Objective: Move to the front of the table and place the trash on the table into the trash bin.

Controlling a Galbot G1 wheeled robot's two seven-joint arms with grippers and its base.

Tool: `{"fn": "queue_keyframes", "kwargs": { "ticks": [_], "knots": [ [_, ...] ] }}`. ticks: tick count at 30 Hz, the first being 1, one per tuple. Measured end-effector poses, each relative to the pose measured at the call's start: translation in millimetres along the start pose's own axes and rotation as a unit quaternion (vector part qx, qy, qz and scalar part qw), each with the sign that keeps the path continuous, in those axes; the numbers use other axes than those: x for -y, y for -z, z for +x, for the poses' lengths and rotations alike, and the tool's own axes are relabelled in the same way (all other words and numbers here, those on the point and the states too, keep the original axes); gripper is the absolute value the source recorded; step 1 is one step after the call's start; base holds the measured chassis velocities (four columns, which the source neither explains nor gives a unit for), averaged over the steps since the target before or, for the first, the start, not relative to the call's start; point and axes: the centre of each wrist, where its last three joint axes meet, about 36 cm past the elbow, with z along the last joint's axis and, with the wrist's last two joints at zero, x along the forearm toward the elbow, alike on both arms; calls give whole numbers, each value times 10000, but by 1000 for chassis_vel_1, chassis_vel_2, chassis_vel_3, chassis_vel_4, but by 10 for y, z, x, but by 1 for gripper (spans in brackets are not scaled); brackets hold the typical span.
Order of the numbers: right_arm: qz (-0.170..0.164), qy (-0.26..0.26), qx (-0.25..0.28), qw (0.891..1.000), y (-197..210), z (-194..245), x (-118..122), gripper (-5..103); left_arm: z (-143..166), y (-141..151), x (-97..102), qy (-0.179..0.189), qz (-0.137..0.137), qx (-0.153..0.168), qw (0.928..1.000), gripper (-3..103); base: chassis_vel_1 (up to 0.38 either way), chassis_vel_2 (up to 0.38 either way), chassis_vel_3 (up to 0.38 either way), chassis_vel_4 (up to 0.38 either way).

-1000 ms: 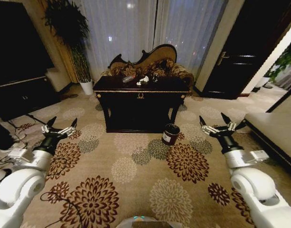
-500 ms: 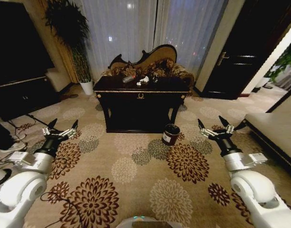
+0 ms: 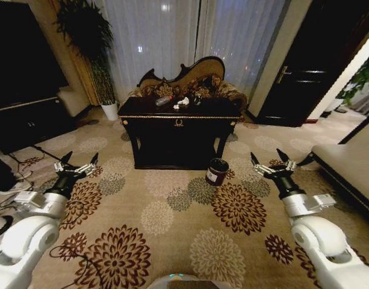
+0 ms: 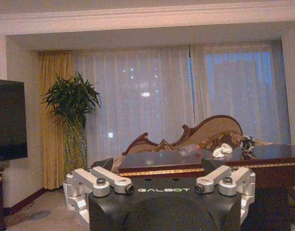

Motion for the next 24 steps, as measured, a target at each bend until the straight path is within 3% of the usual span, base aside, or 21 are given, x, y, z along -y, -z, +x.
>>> {"fn": "queue_keyframes", "kwargs": {
  "ticks": [24],
  "knots": [
    [-66, 2, -46, 10000, -17, 39, -32, 100, 17, 86, 66, -152, 164, 124, 9997, 100, -53, 54, 55, -57]
  ]
}}
